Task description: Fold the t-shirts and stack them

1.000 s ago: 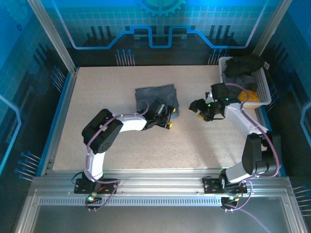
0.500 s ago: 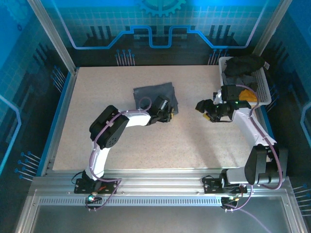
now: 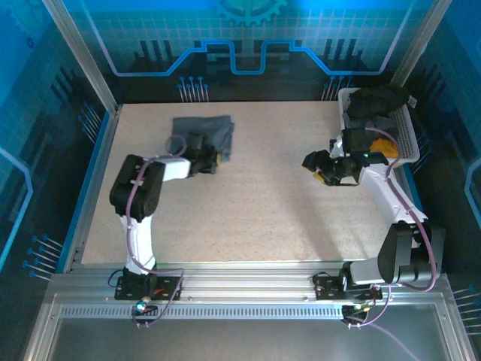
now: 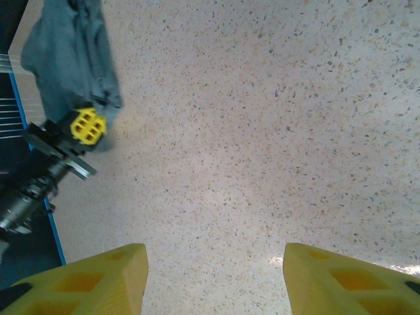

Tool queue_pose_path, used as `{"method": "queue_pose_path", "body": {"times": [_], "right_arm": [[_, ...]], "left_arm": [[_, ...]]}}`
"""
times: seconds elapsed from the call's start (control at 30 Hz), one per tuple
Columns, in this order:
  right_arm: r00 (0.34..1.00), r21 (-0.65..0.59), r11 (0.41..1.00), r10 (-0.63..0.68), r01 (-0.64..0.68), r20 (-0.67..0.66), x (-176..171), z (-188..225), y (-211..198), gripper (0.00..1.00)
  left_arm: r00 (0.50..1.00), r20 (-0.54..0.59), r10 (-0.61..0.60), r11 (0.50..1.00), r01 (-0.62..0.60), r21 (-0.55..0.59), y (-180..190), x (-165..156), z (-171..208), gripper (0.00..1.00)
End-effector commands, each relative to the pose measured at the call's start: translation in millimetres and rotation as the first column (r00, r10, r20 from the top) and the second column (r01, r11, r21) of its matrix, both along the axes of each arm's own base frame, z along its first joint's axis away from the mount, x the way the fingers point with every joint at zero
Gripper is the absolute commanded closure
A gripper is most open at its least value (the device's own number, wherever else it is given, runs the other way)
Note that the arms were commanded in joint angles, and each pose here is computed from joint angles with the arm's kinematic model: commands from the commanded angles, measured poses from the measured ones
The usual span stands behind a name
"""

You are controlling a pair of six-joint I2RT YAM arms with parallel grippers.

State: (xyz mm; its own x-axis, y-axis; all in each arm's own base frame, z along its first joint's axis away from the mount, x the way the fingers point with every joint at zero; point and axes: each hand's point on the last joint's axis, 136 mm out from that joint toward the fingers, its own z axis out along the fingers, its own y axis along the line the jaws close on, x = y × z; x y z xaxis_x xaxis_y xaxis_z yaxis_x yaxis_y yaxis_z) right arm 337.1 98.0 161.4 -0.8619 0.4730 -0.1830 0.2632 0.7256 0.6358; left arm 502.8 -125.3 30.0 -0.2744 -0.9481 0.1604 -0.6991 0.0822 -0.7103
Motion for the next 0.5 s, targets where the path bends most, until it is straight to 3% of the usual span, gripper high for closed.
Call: {"method": "queue_pose_path", "body": {"times": [0.0, 0.1, 0.17, 0.47], "right_arm": [[1.000, -0.005, 1.000, 0.026, -0.026, -0.010, -1.1, 2.8, 8.3, 0.43], [0.999, -0.006, 0.999, 0.042, -0.042, -0.013, -1.3, 0.6, 13.5, 0.43], [0.999, -0.003, 0.999, 0.047, -0.047, -0.014, -0.6, 0.1, 16.3, 0.43], [0.996, -0.004, 0.997, 0.082, -0.082, -0.034, 0.9, -6.4, 26.6, 0.43]], "left_arm": [[0.994, 0.011, -0.105, 0.989, 0.103, 0.107, 63.7, 1.5, -7.3, 1.00], [0.995, -0.002, -0.095, 0.981, 0.094, 0.169, 106.1, 4.8, -11.1, 1.00], [0.994, 0.017, -0.104, 0.984, 0.100, 0.145, 117.5, 16.4, -13.7, 1.00], [0.991, 0.131, -0.026, 0.997, 0.016, 0.074, 119.3, 74.3, 4.4, 1.00]]}}
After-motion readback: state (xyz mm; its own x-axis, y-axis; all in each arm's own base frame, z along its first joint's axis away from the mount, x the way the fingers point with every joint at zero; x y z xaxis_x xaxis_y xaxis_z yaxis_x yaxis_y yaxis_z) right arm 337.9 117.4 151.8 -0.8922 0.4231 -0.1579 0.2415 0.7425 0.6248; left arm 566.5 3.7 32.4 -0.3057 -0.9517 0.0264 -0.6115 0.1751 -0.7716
